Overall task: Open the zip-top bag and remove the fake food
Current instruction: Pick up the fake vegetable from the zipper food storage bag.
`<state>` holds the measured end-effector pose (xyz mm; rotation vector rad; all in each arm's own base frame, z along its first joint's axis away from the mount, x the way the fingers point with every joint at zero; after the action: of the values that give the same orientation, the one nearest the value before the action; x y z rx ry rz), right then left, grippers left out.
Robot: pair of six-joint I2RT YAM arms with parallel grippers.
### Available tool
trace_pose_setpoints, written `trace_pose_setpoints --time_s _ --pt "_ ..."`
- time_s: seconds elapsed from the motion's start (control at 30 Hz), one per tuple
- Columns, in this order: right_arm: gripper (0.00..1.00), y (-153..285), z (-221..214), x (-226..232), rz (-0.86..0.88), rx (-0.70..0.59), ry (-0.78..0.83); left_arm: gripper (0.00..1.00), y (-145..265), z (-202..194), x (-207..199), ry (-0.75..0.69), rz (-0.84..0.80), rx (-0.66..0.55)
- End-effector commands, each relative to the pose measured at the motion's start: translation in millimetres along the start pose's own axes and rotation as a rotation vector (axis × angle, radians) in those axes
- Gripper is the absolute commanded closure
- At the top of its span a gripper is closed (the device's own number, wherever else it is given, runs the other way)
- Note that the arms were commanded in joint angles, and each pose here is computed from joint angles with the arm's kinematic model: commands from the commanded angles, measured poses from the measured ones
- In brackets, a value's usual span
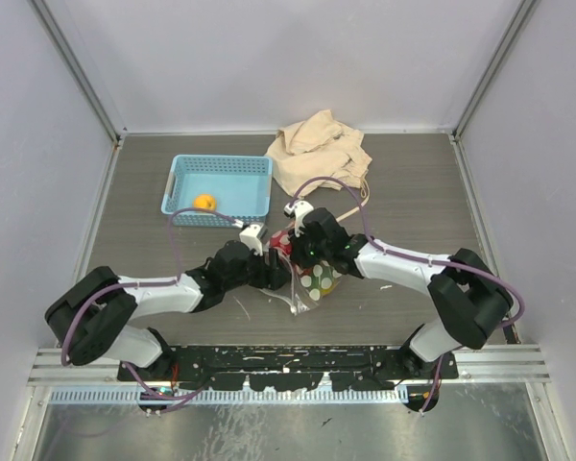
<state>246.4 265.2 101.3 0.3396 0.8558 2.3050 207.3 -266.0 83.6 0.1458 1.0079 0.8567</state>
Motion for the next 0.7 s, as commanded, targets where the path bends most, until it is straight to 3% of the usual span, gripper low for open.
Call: trace_pose_setpoints --time_s 0.0,0.67 --pt "0.94 -3.2 8.8 0.1 0.013 -0.023 0.021 0.34 -5.1 9.7 -11.2 0.019 -0.035 -0.02" --pt "0.97 -16.0 -31.4 11.8 0.105 0.09 0.009 0.29 -23.9 0.9 -4.6 0.091 0.017 0.034"
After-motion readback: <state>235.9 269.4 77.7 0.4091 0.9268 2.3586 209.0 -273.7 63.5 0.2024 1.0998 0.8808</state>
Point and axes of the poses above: each gripper's point midway between its finger pads, its own y axis back along the fingers, its own x axis along the line the jaws close on, z = x × y, the point moved 4 cm from there along y, back along the fingers, and after that the axes turned 15 degrees about y, right-handed, at the moved point
